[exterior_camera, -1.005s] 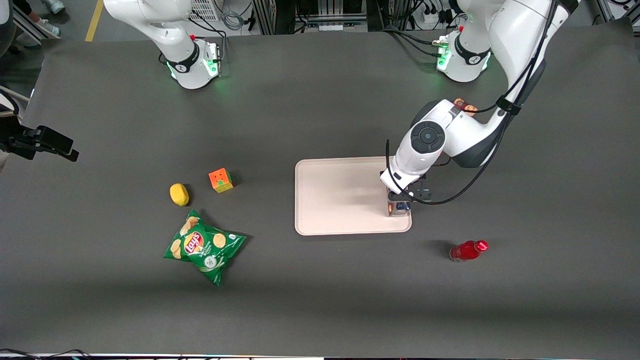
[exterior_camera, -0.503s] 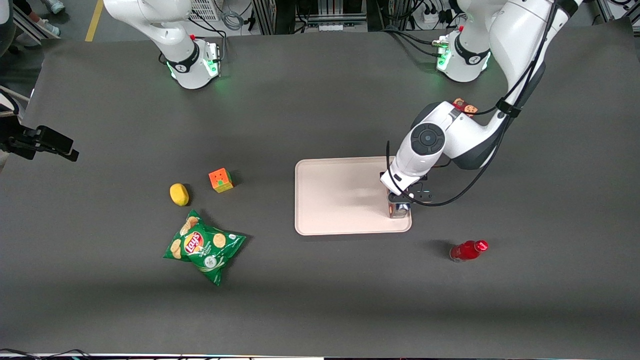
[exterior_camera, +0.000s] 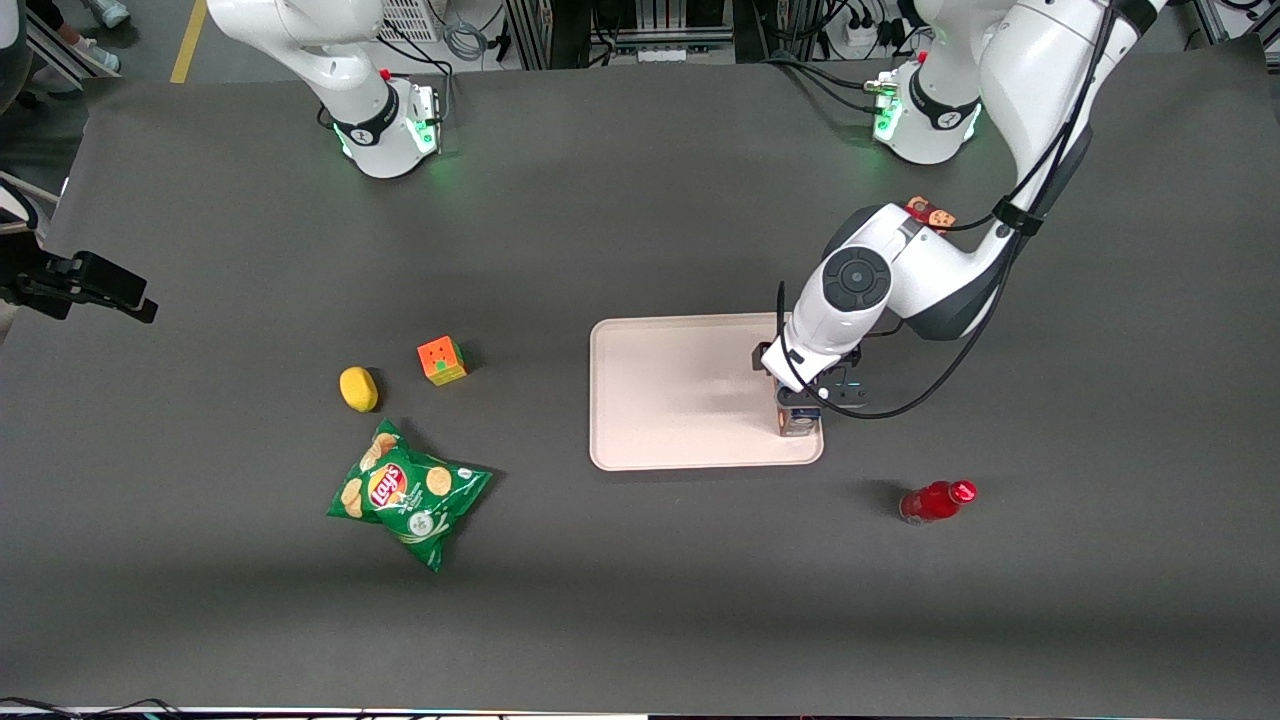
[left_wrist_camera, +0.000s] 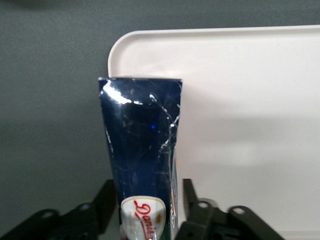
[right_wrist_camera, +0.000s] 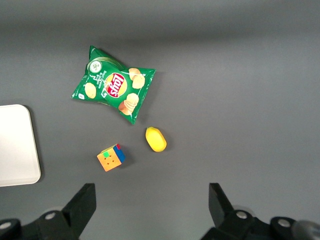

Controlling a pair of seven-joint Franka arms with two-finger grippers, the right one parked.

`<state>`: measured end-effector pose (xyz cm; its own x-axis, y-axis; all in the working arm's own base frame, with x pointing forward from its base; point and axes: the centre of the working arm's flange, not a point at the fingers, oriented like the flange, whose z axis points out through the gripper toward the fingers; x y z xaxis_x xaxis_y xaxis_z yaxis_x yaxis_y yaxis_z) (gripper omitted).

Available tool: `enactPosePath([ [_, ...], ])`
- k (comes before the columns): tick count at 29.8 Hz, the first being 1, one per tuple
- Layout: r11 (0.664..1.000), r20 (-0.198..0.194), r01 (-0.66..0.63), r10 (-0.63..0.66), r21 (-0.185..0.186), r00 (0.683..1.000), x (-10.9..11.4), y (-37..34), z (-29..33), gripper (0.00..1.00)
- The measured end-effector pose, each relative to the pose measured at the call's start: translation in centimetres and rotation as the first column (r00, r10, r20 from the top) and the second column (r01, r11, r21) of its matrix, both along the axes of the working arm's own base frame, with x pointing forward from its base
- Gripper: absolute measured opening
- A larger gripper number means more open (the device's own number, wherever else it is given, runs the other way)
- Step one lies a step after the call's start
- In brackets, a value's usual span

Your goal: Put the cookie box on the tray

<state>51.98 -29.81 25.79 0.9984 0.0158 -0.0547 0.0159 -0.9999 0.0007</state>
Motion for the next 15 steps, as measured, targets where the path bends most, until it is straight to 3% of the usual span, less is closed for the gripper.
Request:
enactPosePath([
  [8,1.0,0.017,-0.008,0.008,0.004,1.0,1.6,0.0,1.9,1.0],
  [12,0.998,-0.007,0.05,-0.05,0.05,0.999,3.5,0.4,5.5,1.0],
  [15,0.994,-0.034,0.093,-0.092,0.056,0.995,5.1,1.0,9.8,1.0],
])
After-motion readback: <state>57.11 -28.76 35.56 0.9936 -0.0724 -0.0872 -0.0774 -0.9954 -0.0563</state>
